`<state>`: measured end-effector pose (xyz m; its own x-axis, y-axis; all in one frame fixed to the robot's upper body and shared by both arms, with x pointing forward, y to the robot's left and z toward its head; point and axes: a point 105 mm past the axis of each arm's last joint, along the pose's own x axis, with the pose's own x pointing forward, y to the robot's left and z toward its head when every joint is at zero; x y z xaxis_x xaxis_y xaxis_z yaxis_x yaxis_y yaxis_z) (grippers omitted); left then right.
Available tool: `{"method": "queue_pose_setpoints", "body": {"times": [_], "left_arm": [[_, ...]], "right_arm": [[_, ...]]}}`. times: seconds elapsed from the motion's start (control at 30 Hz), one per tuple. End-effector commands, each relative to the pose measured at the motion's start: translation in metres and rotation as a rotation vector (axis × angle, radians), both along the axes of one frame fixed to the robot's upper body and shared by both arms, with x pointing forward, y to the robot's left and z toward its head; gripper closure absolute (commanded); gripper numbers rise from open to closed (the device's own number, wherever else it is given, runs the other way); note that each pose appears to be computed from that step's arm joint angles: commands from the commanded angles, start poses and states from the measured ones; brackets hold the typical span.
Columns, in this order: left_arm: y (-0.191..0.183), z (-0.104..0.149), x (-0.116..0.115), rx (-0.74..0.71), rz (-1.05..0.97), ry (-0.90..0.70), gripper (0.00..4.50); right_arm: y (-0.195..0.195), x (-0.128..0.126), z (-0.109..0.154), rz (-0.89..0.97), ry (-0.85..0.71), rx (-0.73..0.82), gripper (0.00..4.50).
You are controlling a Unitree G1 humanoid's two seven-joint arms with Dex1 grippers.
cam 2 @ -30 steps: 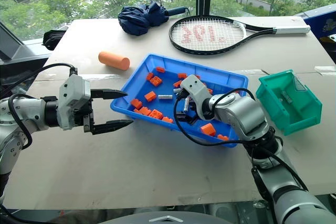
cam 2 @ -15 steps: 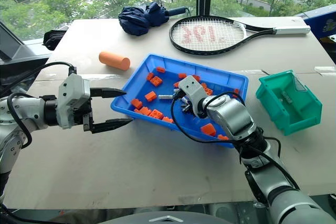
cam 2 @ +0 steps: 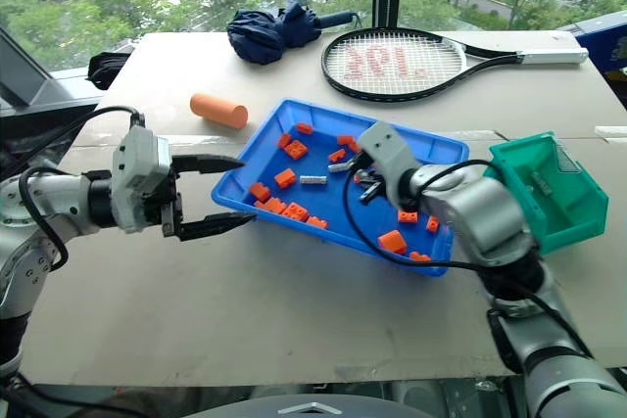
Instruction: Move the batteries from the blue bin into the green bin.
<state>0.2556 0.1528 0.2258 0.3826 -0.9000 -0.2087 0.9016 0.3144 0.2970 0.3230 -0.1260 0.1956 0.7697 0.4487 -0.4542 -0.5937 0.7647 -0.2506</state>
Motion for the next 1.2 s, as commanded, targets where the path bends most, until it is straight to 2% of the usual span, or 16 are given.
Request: {"method": "queue_pose_setpoints", "body": {"times": [0.03, 0.1, 0.2, 0.47, 0.63, 0.67, 0.77, 0.9, 1.0, 1.2], "left_arm": [[-0.023, 0.018, -0.006, -0.078, -0.088, -0.019, 0.0], [-0.032, 0.024, -0.007, -0.109, -0.123, -0.02, 0.0], [-0.045, 0.031, -0.008, -0.134, -0.185, -0.014, 0.0], [-0.054, 0.038, -0.007, -0.132, -0.239, -0.014, 0.0], [-0.047, 0.029, -0.004, -0.072, -0.207, -0.01, 0.0], [-0.044, 0.026, -0.004, -0.046, -0.197, -0.008, 0.0], [-0.033, 0.022, -0.002, -0.009, -0.157, -0.007, 0.0], [-0.002, 0.013, 0.006, 0.054, -0.034, -0.006, 0.0], [0.019, 0.004, 0.01, 0.085, 0.047, 0.005, 0.0], [0.046, -0.004, 0.008, 0.109, 0.154, 0.011, 0.0]], "right_arm": [[-0.056, -0.01, 0.028, -0.14, -0.074, -0.032, 4.45], [-0.092, -0.013, 0.033, -0.248, -0.083, -0.066, 4.45], [-0.144, -0.021, 0.024, -0.391, -0.064, -0.144, 4.45], [-0.184, -0.027, 0.002, -0.455, -0.03, -0.202, 4.45], [-0.179, -0.021, 0.011, -0.414, -0.092, -0.211, 2.18], [-0.175, -0.019, 0.014, -0.394, -0.106, -0.198, 1.6], [-0.149, -0.011, 0.026, -0.287, -0.151, -0.128, 1.6], [-0.065, 0.004, 0.042, 0.012, -0.193, 0.064, 1.6], [-0.01, 0.018, 0.032, 0.167, -0.173, 0.105, 1.6], [0.065, 0.029, 0.002, 0.413, -0.117, 0.085, 1.6]]}}
